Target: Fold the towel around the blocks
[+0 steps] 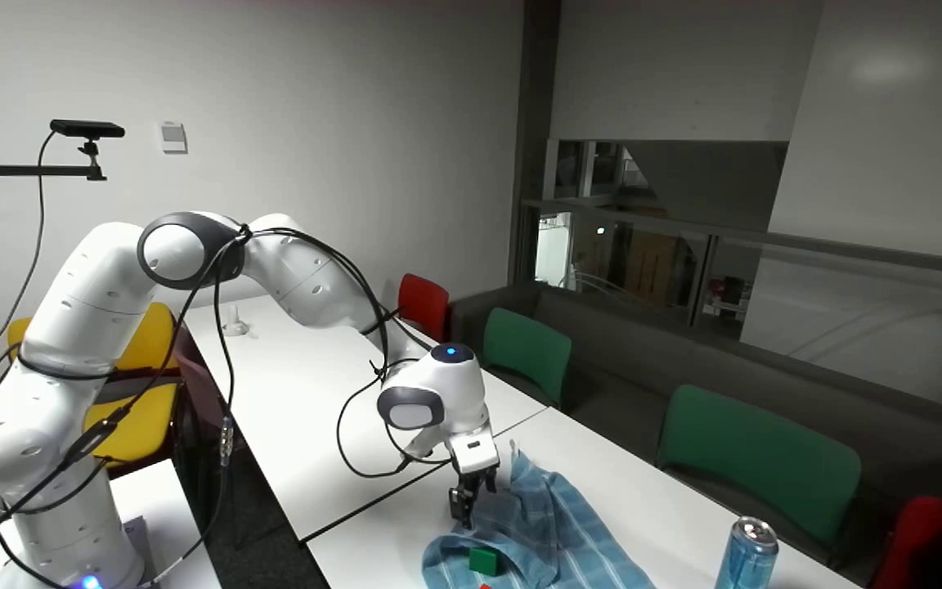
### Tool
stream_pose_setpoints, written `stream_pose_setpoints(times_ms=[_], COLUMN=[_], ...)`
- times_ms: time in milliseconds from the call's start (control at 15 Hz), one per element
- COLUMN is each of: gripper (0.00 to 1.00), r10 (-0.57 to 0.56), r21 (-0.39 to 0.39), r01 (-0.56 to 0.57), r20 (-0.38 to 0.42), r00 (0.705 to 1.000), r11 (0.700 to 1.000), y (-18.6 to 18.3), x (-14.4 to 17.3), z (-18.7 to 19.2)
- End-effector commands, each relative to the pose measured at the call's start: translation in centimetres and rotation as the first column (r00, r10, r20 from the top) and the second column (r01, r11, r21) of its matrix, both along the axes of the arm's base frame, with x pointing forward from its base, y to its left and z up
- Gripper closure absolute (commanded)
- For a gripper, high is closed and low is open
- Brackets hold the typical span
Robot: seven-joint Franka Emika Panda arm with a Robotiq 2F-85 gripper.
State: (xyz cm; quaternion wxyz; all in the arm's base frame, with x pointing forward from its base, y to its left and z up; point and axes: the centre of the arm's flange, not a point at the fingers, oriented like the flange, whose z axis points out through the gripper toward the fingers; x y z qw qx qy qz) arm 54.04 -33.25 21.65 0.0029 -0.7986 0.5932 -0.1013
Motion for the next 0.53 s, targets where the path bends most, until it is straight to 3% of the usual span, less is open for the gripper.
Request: stream_pose_setpoints(times_ms=[0, 467], gripper=[0.0, 0.0], r10=[0.0, -0.009], r21=[0.0, -0.018], r01=[0.0, 0.009], r20=[0.0, 0.002], r00=[1.0, 1.0], r11=[1.0, 1.0], y=[0.0, -1.0], x=[0.0, -0.6], z=[0.0, 0.2])
